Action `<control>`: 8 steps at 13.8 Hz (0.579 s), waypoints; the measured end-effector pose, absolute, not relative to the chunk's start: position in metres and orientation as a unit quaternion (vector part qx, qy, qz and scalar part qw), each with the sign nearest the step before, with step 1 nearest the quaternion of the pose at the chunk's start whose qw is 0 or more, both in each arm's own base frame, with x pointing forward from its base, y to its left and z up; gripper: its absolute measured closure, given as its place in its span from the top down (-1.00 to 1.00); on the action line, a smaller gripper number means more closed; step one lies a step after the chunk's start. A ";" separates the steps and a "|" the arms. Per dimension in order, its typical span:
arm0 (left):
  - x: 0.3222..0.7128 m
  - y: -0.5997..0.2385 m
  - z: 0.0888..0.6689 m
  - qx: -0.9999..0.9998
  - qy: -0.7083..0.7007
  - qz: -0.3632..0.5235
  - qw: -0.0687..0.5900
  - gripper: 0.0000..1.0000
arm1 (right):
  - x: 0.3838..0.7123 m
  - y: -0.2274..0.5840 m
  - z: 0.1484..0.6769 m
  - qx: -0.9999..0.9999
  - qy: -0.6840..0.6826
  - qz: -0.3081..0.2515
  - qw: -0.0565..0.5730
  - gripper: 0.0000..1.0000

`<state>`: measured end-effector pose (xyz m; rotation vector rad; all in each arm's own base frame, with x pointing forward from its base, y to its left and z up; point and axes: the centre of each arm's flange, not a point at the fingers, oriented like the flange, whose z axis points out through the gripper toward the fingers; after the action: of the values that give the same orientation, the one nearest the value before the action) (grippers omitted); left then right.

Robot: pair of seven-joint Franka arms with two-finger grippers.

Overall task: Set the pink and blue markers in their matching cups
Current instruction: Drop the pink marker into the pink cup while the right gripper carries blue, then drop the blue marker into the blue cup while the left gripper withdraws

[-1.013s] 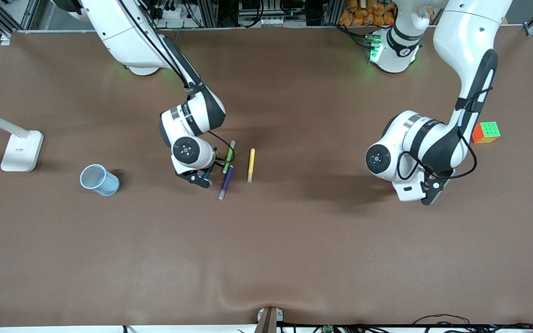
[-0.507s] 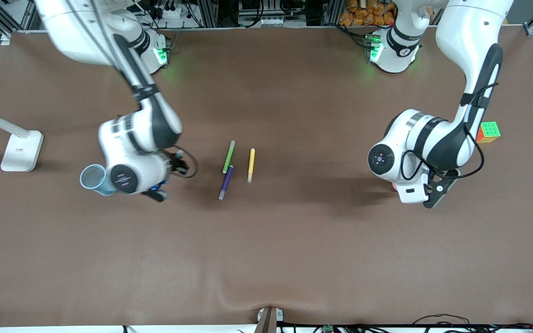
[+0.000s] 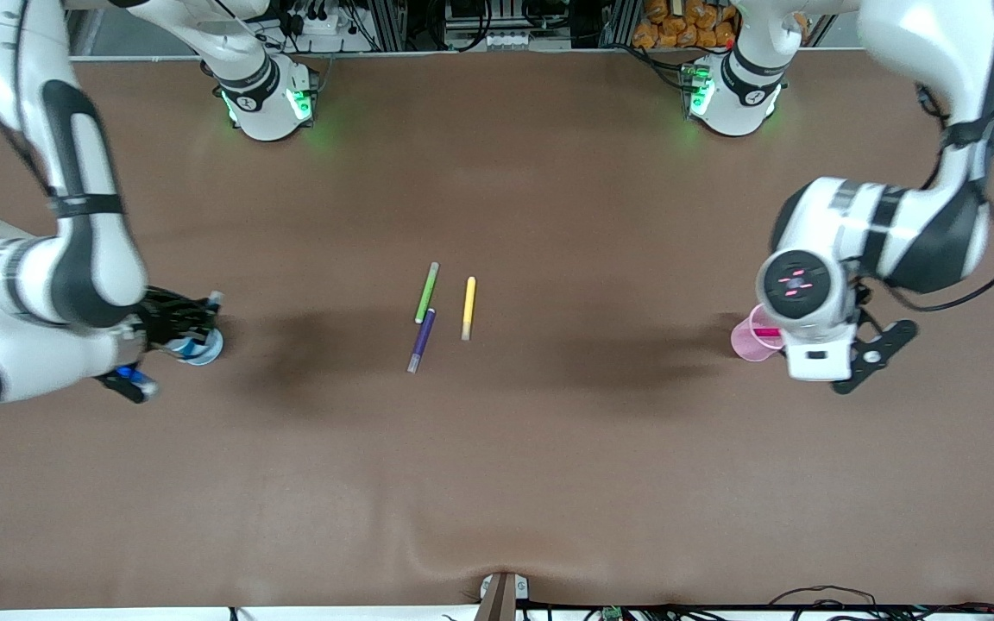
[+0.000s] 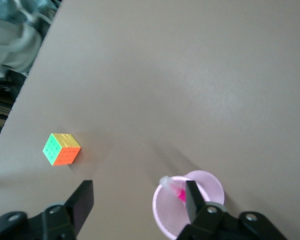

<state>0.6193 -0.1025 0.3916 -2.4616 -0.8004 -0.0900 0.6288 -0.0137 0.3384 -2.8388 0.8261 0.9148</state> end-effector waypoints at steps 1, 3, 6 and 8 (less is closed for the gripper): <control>0.618 -0.090 0.408 -0.923 -0.288 -0.022 0.253 0.69 | 0.627 -0.019 0.339 -0.914 0.268 0.303 0.025 -0.66; 0.614 -0.069 0.441 -0.937 -0.273 -0.008 0.217 0.74 | 0.626 -0.025 0.339 -0.910 0.272 0.311 0.030 -0.66; 0.607 -0.059 0.472 -0.950 -0.255 -0.003 0.179 0.80 | 0.625 -0.064 0.332 -0.894 0.296 0.323 0.096 -0.66; 0.602 -0.063 0.488 -0.959 -0.242 0.000 0.151 0.84 | 0.619 -0.098 0.317 -0.882 0.307 0.335 0.125 -0.66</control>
<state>0.6019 -0.0630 0.4877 -2.7528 -0.6948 0.0007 0.6188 -0.0981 0.3168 -2.5698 0.8947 0.9776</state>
